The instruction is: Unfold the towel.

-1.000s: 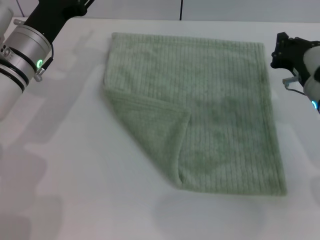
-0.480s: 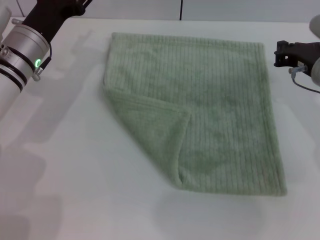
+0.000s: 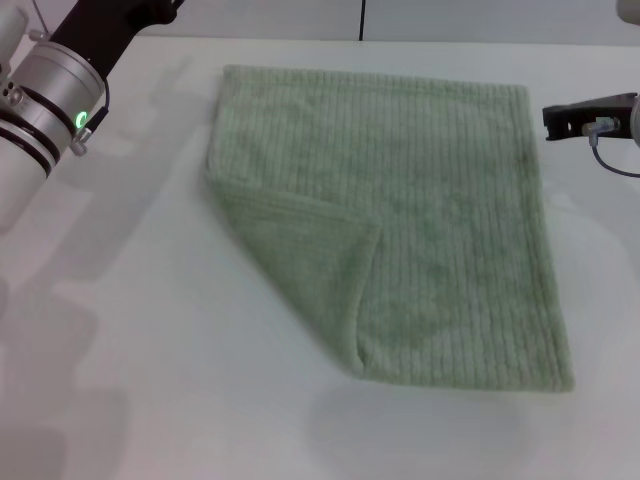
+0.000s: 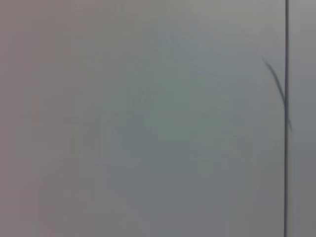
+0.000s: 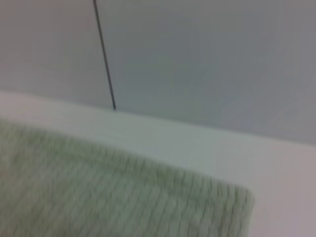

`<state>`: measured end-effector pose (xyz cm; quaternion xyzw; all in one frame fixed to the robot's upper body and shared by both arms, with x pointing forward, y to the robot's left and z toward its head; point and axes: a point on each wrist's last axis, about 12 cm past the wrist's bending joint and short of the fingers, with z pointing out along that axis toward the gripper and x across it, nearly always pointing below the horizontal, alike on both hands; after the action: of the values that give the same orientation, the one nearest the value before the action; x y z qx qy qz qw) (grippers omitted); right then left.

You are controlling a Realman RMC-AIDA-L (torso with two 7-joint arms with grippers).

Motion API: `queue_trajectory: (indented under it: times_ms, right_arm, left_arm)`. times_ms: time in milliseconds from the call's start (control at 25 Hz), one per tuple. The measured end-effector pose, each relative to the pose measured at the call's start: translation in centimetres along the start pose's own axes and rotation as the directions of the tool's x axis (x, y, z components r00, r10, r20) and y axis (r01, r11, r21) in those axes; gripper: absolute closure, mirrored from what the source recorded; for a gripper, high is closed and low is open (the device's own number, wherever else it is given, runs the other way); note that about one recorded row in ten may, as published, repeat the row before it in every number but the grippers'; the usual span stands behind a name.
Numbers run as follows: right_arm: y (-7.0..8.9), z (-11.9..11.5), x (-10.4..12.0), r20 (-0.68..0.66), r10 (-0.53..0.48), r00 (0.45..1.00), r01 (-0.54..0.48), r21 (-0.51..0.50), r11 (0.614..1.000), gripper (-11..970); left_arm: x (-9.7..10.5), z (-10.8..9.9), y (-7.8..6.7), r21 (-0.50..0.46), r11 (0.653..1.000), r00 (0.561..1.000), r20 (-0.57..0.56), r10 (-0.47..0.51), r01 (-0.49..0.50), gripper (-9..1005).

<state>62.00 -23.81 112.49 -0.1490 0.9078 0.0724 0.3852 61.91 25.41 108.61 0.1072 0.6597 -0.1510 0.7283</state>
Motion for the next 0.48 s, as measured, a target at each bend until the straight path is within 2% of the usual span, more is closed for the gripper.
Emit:
queue_trajectory:
  times_ms: [480]
  right_arm:
    - [0.4,-0.4,-2.3,-0.180,-0.036,0.983,0.027,-0.052,0.998,960]
  left_arm:
    - [-0.2,0.2,-0.1,0.005,1.000,1.000,0.006,-0.002,0.002,191]
